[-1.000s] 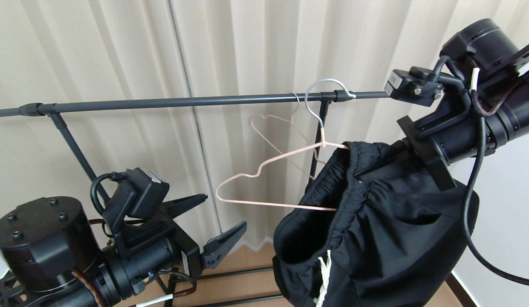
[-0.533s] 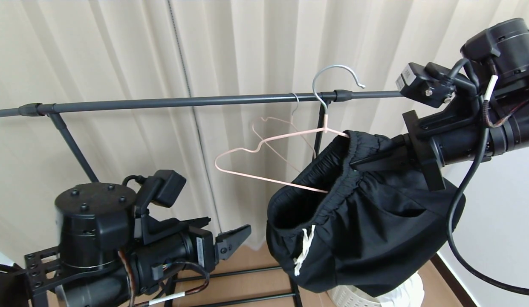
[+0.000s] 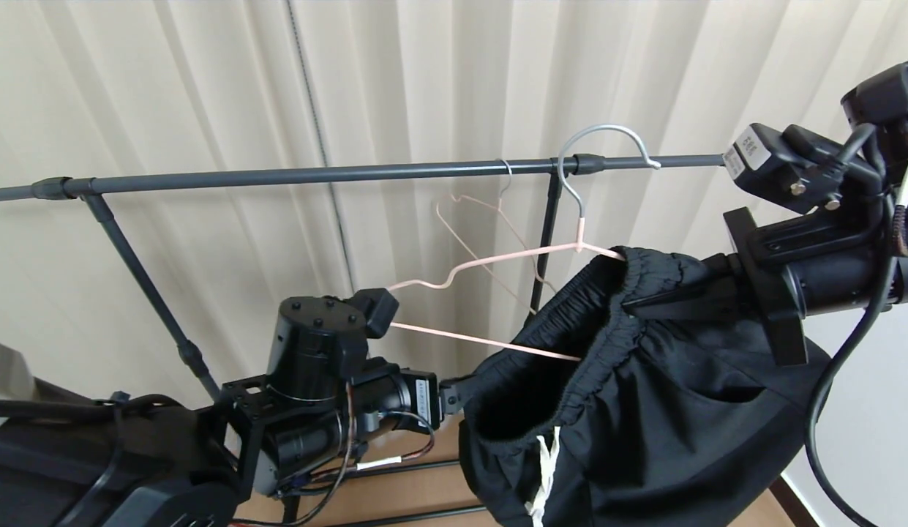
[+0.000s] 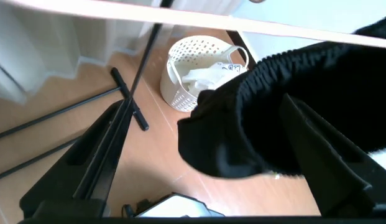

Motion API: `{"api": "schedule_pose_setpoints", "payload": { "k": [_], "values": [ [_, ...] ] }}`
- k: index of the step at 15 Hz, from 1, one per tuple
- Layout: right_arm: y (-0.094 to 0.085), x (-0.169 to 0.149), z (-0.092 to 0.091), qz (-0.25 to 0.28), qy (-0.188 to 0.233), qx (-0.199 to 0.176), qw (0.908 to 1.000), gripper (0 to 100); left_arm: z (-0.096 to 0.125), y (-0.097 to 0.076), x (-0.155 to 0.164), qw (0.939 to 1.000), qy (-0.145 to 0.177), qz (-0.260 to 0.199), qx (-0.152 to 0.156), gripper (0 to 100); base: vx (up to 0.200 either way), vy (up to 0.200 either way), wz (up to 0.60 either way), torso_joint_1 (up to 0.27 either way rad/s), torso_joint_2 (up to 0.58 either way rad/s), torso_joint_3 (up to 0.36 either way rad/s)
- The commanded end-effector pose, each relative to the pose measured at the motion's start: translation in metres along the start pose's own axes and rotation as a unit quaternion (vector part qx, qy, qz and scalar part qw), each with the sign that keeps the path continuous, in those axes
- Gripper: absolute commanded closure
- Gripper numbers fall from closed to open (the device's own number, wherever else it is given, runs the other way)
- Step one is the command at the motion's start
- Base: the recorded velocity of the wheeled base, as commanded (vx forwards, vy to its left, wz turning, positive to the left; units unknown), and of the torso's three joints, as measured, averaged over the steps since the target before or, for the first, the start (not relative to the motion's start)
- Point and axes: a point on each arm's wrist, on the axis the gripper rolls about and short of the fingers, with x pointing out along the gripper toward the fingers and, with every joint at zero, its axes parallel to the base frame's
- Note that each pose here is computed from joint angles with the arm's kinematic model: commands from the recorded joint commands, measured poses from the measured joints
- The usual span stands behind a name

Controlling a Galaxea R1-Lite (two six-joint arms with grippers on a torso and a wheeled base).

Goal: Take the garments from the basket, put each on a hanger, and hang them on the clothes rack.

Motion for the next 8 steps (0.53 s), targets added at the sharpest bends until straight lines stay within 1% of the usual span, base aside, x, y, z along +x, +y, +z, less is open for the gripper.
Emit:
{"api": "schedule_pose_setpoints", "payload": {
  "k": [1, 2, 3, 6, 7, 8],
  "values": [
    [0.012, -0.011, 0.003, 0.000, -0.011, -0.012, 0.9999, 100, -0.010, -0.004, 0.020, 0.9997, 0.022, -0.001, 0.006, 0, 0.000, 0.000, 0.00, 0.000, 0.00, 0.000],
    [0.014, -0.013, 0.002, -0.001, -0.012, -0.013, 0.9998, 100, -0.011, -0.007, 0.023, 0.9996, 0.025, -0.004, 0.009, 0, 0.000, 0.000, 0.00, 0.000, 0.00, 0.000],
    [0.018, -0.018, 0.003, -0.004, -0.016, -0.016, 0.9997, 100, -0.015, -0.009, 0.026, 0.9994, 0.030, -0.004, 0.012, 100, 0.000, 0.000, 0.00, 0.000, 0.00, 0.000],
    [0.023, -0.023, -0.001, -0.006, -0.016, -0.016, 0.9997, 100, -0.018, -0.010, 0.025, 0.9992, 0.034, -0.003, 0.021, 100, 0.000, 0.000, 0.00, 0.000, 0.00, 0.000],
    [0.024, -0.024, -0.004, -0.006, -0.015, -0.011, 0.9998, 100, -0.014, -0.010, 0.021, 0.9992, 0.025, 0.003, 0.030, 100, 0.000, 0.000, 0.00, 0.000, 0.00, 0.000],
    [0.021, -0.024, -0.008, -0.013, -0.014, -0.005, 0.9998, 100, -0.006, -0.010, 0.013, 0.9992, 0.005, 0.012, 0.037, 100, 0.000, 0.000, 0.00, 0.000, 0.00, 0.000]
  ]
}}
